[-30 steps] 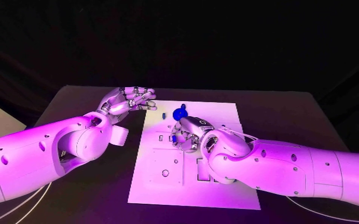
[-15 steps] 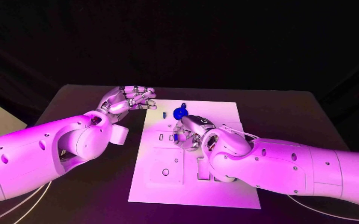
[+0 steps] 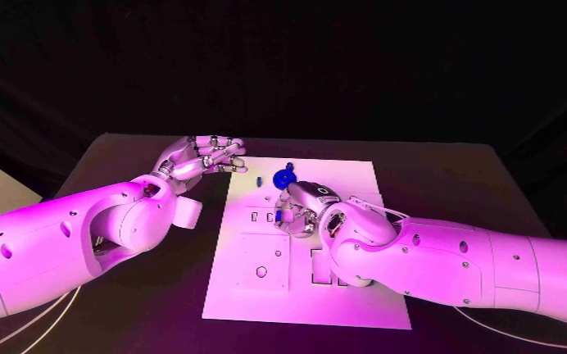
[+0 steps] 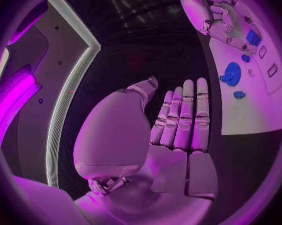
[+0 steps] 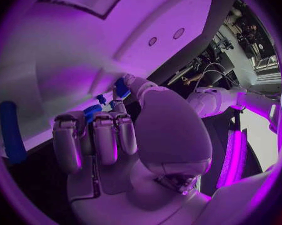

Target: Assemble the parts on the task board

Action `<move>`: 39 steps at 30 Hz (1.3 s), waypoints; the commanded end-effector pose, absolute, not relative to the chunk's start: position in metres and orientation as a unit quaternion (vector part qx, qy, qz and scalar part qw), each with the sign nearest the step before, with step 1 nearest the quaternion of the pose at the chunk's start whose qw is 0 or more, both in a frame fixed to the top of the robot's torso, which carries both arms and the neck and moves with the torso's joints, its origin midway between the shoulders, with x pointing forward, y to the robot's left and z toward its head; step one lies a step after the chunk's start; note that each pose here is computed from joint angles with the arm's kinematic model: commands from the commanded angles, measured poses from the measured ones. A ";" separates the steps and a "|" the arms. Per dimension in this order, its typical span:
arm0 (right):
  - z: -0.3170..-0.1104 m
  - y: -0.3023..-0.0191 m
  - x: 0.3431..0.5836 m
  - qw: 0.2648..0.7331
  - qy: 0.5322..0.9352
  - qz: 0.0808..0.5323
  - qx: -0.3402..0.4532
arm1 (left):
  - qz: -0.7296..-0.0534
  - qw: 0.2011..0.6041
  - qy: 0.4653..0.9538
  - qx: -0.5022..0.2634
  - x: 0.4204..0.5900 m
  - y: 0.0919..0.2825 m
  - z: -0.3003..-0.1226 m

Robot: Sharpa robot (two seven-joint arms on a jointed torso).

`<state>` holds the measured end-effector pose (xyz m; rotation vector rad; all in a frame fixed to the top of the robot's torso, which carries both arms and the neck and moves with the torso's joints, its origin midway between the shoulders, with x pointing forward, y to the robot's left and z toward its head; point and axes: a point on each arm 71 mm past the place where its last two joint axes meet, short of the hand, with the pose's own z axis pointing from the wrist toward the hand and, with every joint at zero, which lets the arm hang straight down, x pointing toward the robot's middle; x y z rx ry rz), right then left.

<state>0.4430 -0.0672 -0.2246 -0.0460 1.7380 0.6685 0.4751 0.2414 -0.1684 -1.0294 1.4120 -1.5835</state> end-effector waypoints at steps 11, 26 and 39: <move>-0.226 -0.066 0.443 0.596 0.749 0.287 -0.024 | -0.624 0.381 0.554 -0.400 0.475 0.241 -0.168; -0.224 -0.064 0.441 0.599 0.744 0.295 -0.022 | -0.623 0.381 0.554 -0.400 0.476 0.241 -0.168; -0.220 -0.064 0.439 0.610 0.730 0.307 -0.013 | -0.621 0.381 0.556 -0.399 0.476 0.241 -0.169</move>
